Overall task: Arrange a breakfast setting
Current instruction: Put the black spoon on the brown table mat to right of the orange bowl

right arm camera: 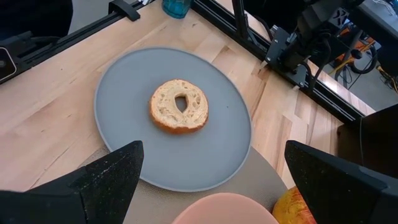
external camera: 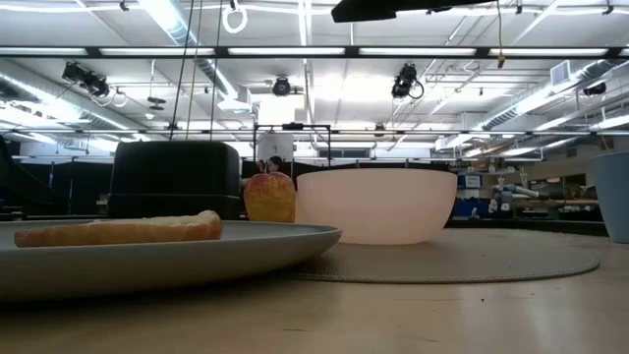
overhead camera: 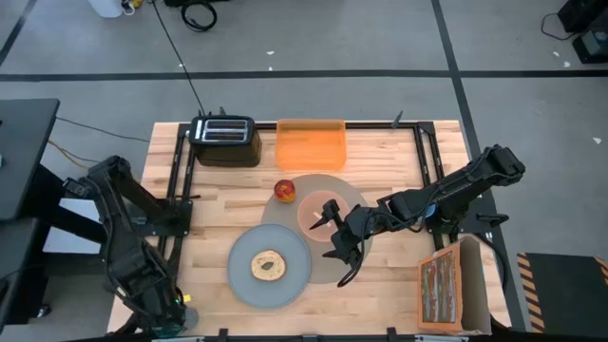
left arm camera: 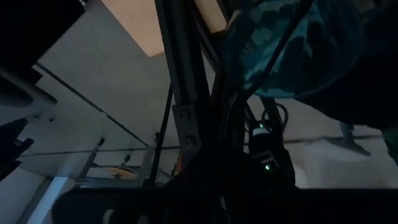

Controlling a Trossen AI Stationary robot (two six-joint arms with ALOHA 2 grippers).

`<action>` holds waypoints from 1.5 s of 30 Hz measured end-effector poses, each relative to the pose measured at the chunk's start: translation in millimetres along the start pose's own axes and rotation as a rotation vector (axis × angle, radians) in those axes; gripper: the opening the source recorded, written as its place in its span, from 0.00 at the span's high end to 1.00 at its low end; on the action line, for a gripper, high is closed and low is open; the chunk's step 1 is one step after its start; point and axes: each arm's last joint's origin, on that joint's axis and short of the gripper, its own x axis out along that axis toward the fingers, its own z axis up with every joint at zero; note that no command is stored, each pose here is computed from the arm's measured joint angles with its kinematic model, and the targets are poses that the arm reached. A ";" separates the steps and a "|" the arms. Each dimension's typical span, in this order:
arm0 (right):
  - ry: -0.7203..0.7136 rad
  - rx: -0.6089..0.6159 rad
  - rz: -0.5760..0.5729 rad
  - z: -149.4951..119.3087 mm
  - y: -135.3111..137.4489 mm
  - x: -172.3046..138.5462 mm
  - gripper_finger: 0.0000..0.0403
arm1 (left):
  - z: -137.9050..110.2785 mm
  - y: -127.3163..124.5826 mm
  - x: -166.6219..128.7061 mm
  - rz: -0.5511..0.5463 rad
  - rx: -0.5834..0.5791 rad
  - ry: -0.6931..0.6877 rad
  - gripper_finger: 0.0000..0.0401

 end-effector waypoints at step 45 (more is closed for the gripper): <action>-0.230 0.166 -0.356 19.3 -35.0 -1.0 0.01 | 39.5 55.6 -76.7 -0.481 0.238 -0.741 0.97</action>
